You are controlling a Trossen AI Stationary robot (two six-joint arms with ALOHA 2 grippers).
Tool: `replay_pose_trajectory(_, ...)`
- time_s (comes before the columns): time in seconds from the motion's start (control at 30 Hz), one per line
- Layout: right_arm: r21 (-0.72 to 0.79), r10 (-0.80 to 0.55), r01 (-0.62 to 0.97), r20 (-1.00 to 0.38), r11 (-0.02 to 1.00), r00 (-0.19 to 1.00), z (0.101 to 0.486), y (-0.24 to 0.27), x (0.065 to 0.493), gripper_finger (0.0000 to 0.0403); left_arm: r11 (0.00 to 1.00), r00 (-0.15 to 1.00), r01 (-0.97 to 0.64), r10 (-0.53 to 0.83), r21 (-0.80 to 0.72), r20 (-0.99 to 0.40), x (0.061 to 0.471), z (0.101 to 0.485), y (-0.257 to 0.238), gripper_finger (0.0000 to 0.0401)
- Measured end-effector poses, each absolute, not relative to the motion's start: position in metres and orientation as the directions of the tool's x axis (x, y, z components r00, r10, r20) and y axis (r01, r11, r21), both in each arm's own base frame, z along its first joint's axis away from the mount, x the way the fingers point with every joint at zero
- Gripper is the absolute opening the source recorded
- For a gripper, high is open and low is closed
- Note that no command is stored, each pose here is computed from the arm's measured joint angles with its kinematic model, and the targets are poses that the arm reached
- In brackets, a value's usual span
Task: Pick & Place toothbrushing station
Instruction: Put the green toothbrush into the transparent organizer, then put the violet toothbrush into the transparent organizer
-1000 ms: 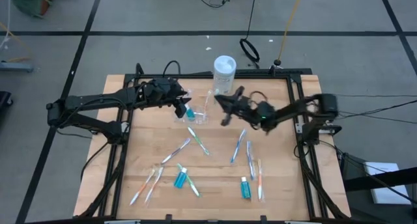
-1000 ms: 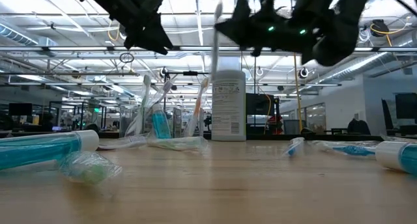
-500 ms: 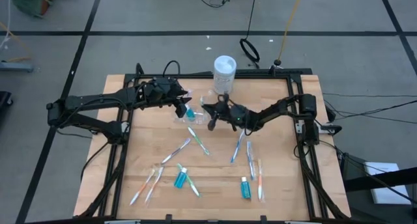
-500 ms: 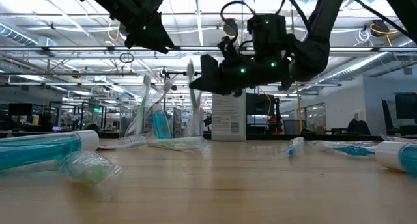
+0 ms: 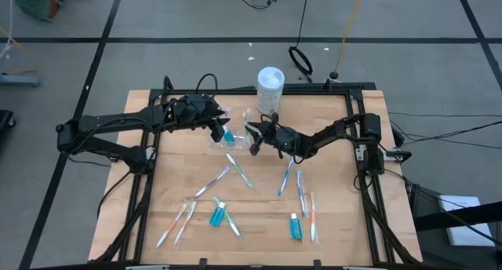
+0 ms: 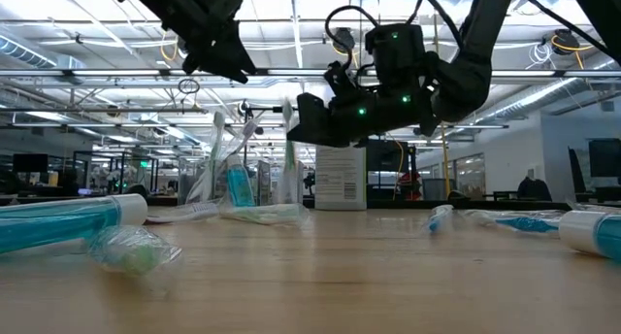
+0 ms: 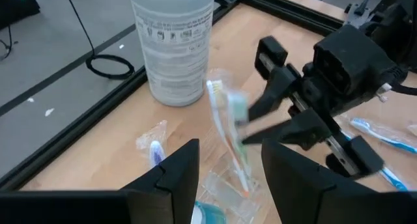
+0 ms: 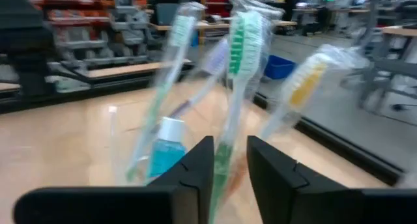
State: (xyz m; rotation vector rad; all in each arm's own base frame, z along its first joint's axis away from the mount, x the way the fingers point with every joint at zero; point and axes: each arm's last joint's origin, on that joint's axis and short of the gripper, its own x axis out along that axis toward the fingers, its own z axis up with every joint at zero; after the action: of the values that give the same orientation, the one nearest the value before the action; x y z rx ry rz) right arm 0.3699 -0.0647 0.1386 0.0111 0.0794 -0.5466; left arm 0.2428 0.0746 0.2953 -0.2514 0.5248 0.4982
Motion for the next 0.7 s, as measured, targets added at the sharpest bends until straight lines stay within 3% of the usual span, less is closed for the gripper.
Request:
replay_pose_trajectory(0.2,-0.177,-0.532,0.51,-0.113,0.842,0.839,0.155,-0.064,0.365,0.0129,0.834,0.712,-0.539,0.372,-0.122,-0.595,0.239,0.289,0.072,0.0173)
replay_pose_trajectory(0.4,-0.429,-0.523,0.391,-0.25,0.814,0.815,0.186,-0.06,0.347,0.0149,0.828,0.683,-0.541,0.329,-0.149,-0.652,0.238,0.284,0.06,0.0173)
replay_pose_trajectory(0.53,-0.462,-0.528,0.355,-0.325,0.812,0.785,0.211,-0.059,0.327,0.0153,0.836,0.682,-0.522,0.289,-0.17,-0.672,0.239,0.282,0.047,0.0173)
replay_pose_trajectory(0.7,-0.451,-0.529,0.368,-0.306,0.813,0.792,0.245,-0.056,0.304,0.0151,0.823,0.667,-0.521,0.226,-0.227,-0.71,0.239,0.278,0.026,0.0172)
